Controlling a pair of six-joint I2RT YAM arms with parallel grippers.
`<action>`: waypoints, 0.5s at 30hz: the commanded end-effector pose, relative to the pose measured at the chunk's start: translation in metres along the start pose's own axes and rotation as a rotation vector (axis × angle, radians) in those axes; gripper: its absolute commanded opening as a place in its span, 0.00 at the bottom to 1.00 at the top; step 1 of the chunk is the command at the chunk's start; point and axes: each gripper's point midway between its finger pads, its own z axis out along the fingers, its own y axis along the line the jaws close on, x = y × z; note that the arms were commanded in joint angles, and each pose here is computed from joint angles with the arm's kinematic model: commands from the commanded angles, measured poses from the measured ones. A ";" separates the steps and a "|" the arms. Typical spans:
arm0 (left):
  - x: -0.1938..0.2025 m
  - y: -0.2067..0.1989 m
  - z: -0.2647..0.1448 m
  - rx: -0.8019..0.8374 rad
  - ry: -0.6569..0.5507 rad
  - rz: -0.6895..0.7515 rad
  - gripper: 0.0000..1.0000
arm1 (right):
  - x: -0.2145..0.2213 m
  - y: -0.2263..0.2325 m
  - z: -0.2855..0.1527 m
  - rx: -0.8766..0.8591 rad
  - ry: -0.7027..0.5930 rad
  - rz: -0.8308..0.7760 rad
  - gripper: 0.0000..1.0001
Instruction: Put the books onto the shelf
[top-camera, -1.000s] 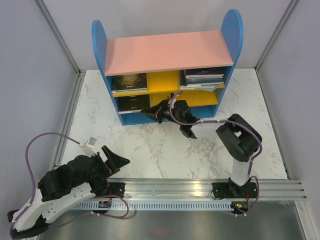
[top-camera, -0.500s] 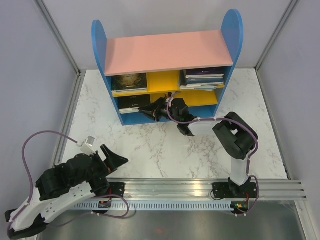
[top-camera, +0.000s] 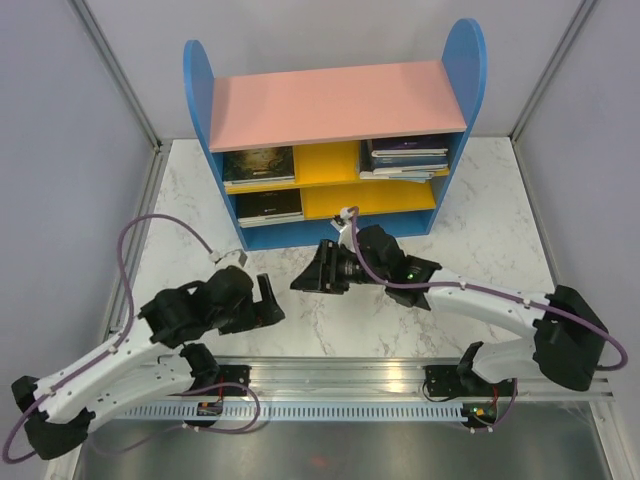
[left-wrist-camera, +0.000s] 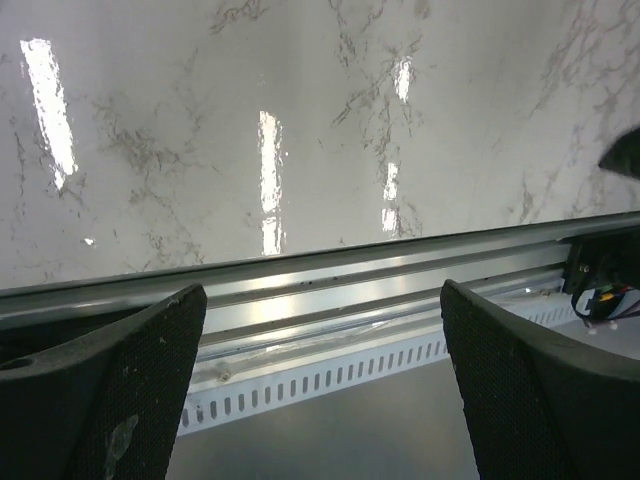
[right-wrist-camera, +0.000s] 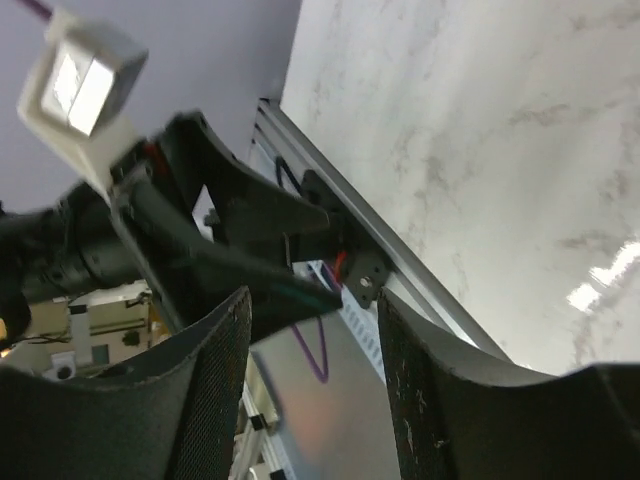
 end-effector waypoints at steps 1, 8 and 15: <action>-0.022 -0.026 0.019 0.066 0.029 0.102 1.00 | 0.014 -0.049 -0.023 0.148 -0.009 -0.072 0.58; -0.107 0.022 0.041 -0.015 -0.062 -0.085 0.99 | 0.011 -0.051 -0.048 0.219 -0.035 -0.153 0.59; -0.166 0.053 0.044 -0.108 -0.167 -0.164 0.98 | 0.013 -0.052 -0.067 0.235 -0.050 -0.186 0.59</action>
